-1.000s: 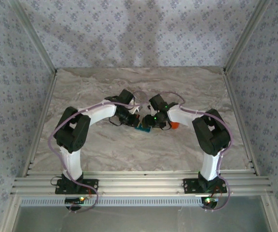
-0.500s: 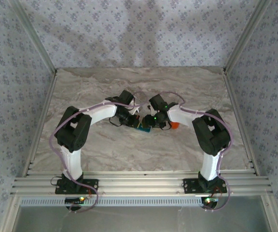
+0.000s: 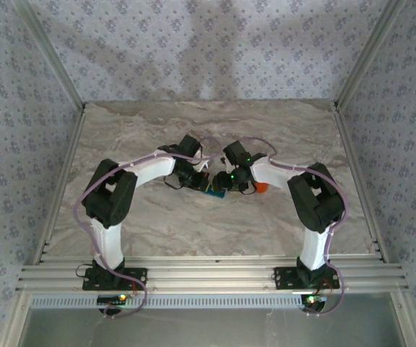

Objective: Sort the pills into containers

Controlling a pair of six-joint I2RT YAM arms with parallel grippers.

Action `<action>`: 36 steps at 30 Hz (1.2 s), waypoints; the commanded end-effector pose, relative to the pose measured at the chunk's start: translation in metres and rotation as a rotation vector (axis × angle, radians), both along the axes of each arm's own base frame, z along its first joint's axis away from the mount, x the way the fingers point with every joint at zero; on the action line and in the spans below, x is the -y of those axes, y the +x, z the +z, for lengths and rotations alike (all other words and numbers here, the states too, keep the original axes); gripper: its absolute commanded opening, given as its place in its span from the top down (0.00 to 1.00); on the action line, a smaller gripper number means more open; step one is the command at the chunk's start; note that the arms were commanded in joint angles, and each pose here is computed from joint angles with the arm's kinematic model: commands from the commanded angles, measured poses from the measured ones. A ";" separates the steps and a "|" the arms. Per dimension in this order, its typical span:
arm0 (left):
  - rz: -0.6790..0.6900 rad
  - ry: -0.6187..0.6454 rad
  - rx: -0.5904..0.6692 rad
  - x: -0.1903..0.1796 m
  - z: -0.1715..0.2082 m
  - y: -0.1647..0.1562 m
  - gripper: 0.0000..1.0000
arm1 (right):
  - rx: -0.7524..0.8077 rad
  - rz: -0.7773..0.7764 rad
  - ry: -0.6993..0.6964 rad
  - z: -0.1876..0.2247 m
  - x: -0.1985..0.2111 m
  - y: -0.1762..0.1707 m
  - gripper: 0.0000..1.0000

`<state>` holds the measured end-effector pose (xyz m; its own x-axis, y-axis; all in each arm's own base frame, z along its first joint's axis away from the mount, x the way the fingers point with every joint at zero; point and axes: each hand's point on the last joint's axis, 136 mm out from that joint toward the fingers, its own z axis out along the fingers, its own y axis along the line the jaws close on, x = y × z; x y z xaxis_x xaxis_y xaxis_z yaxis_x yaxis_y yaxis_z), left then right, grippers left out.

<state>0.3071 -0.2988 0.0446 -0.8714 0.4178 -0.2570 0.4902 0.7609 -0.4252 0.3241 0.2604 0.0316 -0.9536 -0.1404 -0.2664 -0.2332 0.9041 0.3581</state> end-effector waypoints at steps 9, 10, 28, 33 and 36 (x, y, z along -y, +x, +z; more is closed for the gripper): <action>-0.045 0.233 -0.027 -0.029 -0.046 -0.022 1.00 | -0.117 -0.019 -0.124 -0.040 0.026 -0.023 0.41; -0.044 0.244 -0.027 -0.030 -0.047 -0.022 1.00 | -0.119 -0.019 -0.125 -0.041 0.026 -0.024 0.41; 0.015 0.070 0.179 -0.002 0.022 0.009 0.83 | -0.098 -0.020 -0.083 -0.021 0.026 -0.012 0.41; 0.088 -0.019 0.340 0.001 0.079 0.039 0.72 | -0.009 -0.017 -0.005 0.023 0.015 0.010 0.38; 0.151 -0.066 0.452 -0.007 0.121 0.055 0.61 | 0.075 -0.018 0.055 0.063 0.008 0.025 0.34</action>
<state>0.3344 -0.2954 0.1025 -0.7943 0.3641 -0.4864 0.5331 0.8015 -0.2707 0.3332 0.2497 0.0439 -0.9631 -0.1171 -0.2425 -0.2045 0.9039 0.3757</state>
